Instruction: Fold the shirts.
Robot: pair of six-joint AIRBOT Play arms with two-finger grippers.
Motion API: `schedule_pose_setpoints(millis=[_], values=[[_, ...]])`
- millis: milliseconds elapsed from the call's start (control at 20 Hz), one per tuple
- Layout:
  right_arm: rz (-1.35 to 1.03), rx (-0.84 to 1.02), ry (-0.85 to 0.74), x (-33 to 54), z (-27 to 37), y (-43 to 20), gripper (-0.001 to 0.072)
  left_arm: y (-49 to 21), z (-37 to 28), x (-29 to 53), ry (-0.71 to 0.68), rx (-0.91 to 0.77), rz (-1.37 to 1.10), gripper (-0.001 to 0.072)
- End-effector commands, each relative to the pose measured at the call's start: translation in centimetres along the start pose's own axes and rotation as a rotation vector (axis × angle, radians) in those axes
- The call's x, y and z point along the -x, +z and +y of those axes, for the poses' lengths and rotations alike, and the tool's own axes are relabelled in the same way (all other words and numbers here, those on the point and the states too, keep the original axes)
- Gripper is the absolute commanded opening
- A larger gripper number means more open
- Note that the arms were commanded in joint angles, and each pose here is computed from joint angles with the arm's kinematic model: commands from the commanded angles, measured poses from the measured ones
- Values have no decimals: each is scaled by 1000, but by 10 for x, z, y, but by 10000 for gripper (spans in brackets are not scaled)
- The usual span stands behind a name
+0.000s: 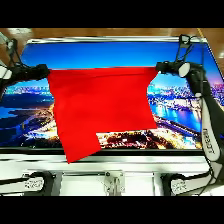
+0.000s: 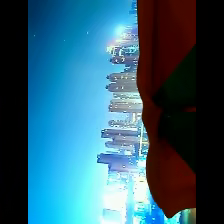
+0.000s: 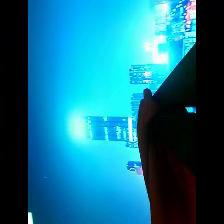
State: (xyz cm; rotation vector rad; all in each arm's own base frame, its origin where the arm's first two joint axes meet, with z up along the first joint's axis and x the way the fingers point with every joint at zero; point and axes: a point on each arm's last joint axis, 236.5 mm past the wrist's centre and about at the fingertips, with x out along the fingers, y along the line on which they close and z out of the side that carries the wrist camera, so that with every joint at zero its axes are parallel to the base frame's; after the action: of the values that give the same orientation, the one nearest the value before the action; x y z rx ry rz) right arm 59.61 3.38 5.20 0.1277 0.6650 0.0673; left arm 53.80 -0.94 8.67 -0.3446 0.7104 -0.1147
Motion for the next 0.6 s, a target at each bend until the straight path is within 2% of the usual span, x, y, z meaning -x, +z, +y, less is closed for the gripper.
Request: schedule_pose_setpoints(millis=[0,350,550], values=[[-49,-10,-2,-45,1,-15,66,-20,21,-48,14,78,19,44],[102,-44,6,-67,0,-66,66,-76,26,-83,11,90,182,45],[264,-48,8,-48,-4,-95,66,-120,43,-62,51,-16,409,45]])
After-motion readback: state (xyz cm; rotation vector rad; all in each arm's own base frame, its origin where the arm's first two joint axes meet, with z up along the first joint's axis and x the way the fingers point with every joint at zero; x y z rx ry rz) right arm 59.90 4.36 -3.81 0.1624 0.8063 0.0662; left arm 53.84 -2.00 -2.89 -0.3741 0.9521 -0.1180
